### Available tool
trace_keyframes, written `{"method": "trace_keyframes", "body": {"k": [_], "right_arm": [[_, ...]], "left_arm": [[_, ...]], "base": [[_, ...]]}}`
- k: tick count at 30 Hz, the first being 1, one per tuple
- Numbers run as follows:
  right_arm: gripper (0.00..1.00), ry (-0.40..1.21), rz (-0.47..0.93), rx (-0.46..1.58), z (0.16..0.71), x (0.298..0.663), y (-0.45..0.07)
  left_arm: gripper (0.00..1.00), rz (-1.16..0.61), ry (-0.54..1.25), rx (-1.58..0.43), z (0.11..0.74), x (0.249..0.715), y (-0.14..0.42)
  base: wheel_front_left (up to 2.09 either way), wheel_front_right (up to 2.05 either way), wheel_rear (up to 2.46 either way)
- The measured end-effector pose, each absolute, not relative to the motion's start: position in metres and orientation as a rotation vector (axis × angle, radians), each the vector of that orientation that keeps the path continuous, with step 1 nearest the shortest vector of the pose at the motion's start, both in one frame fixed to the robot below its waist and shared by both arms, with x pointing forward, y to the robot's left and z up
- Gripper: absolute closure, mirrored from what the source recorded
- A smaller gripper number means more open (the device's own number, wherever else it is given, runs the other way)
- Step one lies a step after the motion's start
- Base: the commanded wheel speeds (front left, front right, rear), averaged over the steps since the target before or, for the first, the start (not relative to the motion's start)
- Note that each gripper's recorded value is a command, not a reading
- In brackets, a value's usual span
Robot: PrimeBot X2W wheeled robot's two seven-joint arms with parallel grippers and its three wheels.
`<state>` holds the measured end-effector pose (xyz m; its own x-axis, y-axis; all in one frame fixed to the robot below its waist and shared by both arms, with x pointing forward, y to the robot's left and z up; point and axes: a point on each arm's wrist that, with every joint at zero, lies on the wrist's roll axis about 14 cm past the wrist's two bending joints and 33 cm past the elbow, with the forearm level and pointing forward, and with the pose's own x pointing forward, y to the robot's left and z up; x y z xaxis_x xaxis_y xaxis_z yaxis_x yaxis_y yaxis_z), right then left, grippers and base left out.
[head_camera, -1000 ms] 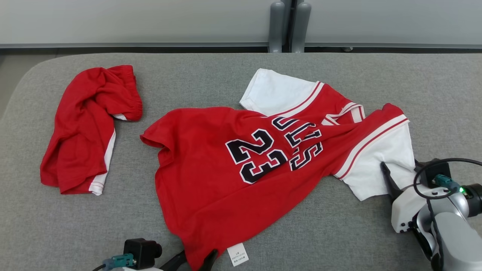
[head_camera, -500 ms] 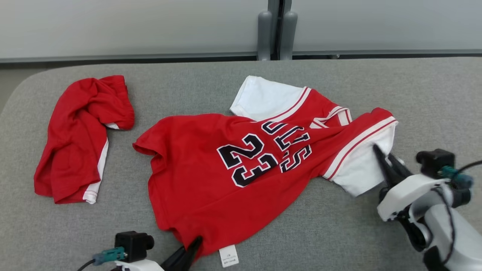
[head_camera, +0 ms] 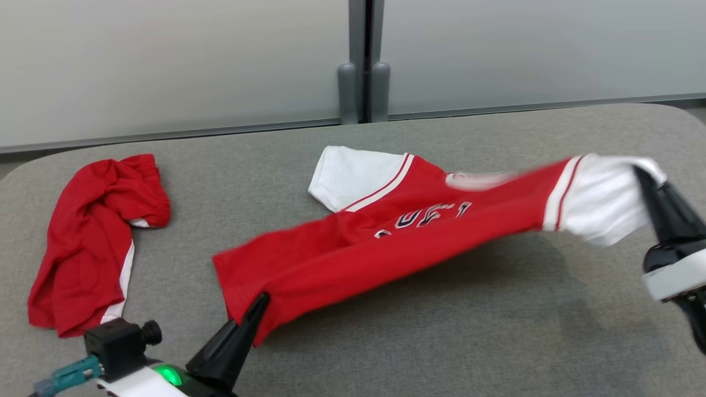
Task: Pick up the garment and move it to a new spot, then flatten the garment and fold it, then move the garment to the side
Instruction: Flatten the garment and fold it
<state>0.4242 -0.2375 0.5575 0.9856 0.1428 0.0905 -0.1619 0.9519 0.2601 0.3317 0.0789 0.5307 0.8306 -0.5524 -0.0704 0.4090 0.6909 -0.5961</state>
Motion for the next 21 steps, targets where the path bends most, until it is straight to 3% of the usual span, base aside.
{"method": "trace_keyframes", "body": {"k": [11,17,21], "right_arm": [[1.0,-0.283,0.184,0.237,0.659,0.404,-0.251],[1.0,-0.312,0.212,0.15,0.688,0.431,-0.239],[1.0,-0.297,0.247,0.119,0.695,0.473,-0.217]], "left_arm": [[1.0,-0.665,0.03,-0.428,0.615,0.367,0.073],[1.0,-0.666,-0.059,-0.352,0.638,0.415,0.073],[1.0,-0.617,-0.1,-0.262,0.641,0.474,0.081]], "base": [[0.0,0.0,0.0],[0.0,0.0,0.0],[0.0,0.0,0.0]]}}
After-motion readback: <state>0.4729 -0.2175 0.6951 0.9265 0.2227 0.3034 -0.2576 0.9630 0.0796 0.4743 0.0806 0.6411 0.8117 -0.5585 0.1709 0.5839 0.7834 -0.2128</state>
